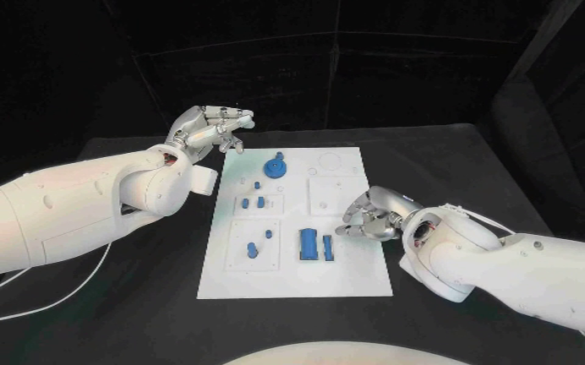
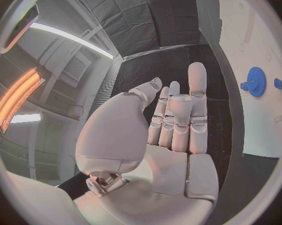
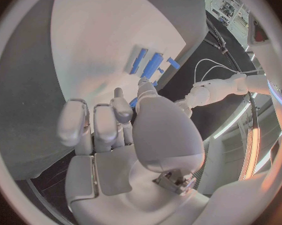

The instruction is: Assemble the parts on the task board

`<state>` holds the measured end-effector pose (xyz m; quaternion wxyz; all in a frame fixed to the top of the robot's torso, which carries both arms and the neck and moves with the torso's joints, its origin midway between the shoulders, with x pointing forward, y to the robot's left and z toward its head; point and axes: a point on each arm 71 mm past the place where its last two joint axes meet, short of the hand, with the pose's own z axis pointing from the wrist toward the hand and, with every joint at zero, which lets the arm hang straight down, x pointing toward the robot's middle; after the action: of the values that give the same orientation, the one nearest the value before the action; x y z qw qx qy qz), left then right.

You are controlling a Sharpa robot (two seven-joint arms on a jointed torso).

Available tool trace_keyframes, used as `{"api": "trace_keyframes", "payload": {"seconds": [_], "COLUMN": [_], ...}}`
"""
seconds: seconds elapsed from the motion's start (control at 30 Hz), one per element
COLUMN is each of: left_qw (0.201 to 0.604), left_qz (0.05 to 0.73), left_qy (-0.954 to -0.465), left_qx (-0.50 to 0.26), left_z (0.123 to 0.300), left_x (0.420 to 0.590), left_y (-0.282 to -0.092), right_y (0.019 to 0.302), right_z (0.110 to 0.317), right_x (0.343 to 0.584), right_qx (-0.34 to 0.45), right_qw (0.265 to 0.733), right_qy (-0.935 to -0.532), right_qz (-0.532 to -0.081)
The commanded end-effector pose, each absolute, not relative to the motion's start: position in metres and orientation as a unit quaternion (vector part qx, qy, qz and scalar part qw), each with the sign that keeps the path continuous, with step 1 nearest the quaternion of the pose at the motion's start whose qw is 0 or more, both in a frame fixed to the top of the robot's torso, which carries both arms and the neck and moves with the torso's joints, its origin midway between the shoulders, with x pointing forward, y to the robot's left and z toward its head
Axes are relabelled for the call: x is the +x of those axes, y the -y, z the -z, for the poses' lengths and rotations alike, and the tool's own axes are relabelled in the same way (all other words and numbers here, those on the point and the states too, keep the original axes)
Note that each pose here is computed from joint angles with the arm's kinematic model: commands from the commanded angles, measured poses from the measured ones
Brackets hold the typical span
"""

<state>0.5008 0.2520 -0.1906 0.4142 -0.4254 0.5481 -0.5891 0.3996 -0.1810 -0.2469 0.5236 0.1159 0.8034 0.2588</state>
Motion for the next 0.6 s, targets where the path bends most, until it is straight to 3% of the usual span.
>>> {"api": "trace_keyframes", "payload": {"seconds": [0.03, 0.23, 0.43, 0.6], "left_qw": [0.408, 0.412, 0.413, 0.424], "left_qz": [0.593, 0.585, 0.586, 0.583], "left_qy": [-0.522, -0.511, -0.507, -0.502], "left_qx": [-0.458, -0.477, -0.478, -0.479], "left_z": [0.191, 0.203, 0.213, 0.218], "left_x": [0.506, 0.517, 0.53, 0.538], "left_y": [-0.255, -0.258, -0.259, -0.26], "right_y": [0.19, 0.207, 0.207, 0.199], "right_z": [0.234, 0.234, 0.228, 0.226], "right_x": [0.427, 0.476, 0.521, 0.543], "right_qx": [0.207, 0.292, 0.313, 0.316], "right_qw": [0.507, 0.483, 0.49, 0.486], "right_qy": [-0.742, -0.683, -0.63, -0.607], "right_qz": [-0.388, -0.464, -0.515, -0.543]}}
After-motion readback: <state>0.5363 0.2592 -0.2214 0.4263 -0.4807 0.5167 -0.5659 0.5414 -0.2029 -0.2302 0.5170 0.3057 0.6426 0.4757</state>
